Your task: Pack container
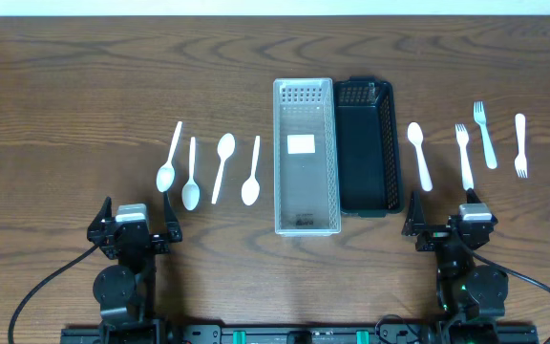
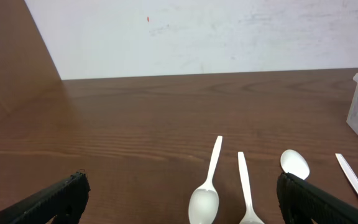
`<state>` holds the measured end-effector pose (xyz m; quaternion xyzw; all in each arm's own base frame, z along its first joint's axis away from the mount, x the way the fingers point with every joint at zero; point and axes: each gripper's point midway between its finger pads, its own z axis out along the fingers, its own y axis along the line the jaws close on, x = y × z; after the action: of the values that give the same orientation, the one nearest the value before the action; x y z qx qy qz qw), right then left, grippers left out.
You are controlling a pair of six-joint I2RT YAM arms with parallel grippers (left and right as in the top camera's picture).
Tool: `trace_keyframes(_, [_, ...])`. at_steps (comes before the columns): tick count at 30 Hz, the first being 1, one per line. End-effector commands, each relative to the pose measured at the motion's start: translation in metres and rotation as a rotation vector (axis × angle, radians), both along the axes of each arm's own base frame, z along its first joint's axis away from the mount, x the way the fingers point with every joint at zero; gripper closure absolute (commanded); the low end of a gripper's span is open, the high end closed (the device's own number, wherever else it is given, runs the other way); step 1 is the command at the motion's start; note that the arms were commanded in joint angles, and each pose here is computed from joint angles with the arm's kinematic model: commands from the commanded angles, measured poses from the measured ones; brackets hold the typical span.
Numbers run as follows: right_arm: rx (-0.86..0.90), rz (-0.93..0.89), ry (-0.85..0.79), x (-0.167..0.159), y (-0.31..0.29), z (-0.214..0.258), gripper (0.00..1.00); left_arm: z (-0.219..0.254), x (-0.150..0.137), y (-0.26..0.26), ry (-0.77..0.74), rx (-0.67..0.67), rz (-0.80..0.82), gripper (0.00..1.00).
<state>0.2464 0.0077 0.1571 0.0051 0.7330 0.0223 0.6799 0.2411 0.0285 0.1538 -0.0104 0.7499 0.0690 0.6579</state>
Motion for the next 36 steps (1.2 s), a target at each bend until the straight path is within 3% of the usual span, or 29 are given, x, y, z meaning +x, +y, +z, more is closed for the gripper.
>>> trace_keyframes(1, [0.010,0.012,0.001,-0.0004,0.0028,-0.0008,0.01,-0.0167,0.0001,0.0012,0.038,0.005,0.004,0.02])
trace_keyframes(36, [0.019,0.031,0.001,-0.0005,0.0062,-0.0006,0.01,-0.0167,0.0001,0.0011,0.038,0.005,0.003,0.02])
